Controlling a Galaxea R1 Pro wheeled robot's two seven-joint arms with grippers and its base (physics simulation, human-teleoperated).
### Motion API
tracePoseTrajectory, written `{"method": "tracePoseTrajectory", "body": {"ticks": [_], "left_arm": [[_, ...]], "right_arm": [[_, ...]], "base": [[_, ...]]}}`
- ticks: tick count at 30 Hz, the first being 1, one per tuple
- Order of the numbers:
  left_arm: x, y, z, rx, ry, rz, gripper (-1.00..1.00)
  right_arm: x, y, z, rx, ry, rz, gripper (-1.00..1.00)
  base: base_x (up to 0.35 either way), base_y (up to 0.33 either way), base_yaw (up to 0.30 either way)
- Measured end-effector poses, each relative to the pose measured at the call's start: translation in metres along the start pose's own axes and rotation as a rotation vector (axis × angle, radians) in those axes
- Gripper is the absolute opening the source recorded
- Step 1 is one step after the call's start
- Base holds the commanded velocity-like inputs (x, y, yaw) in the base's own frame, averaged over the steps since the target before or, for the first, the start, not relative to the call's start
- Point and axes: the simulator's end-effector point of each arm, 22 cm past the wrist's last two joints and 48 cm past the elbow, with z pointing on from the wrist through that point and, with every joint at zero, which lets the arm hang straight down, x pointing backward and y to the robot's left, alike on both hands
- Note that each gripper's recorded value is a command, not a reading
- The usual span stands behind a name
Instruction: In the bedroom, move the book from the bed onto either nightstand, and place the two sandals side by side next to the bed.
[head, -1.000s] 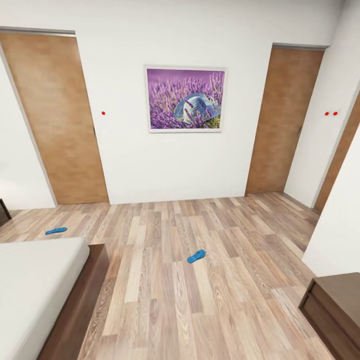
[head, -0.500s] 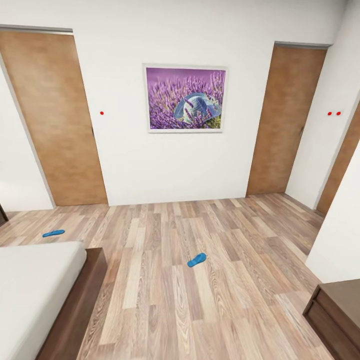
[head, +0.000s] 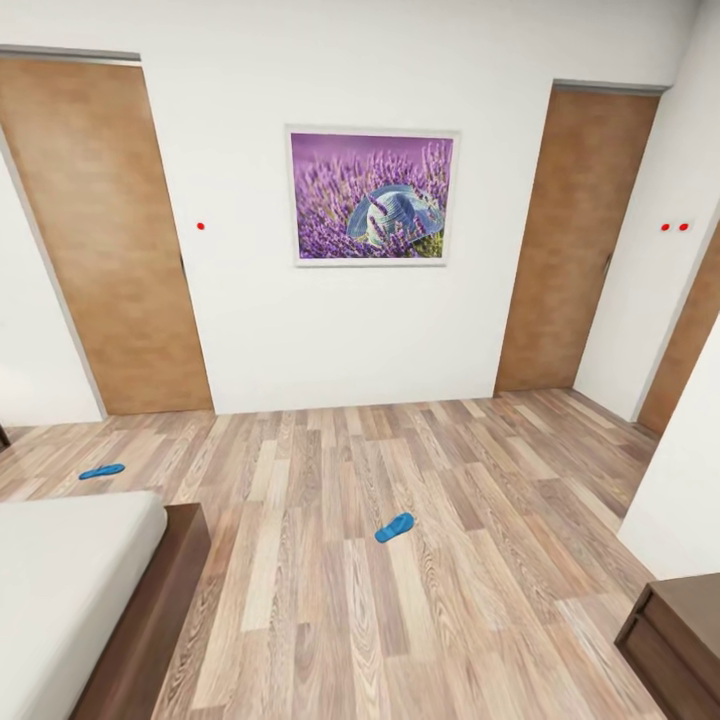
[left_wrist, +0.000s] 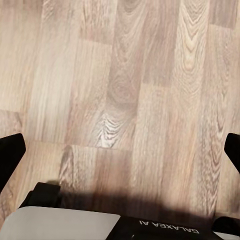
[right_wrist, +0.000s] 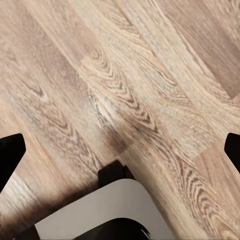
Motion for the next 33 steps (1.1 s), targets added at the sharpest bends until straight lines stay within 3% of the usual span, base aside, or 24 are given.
{"method": "tracePoseTrajectory", "body": {"ticks": [33], "left_arm": [[0.0016,-0.0015,0.0001,0.002,0.003,0.004,1.0]], "right_arm": [[0.0036,-0.0001,-0.0002,0.0,0.007,-0.005,1.0]], "base": [[0.129,0.0,0.0]]}}
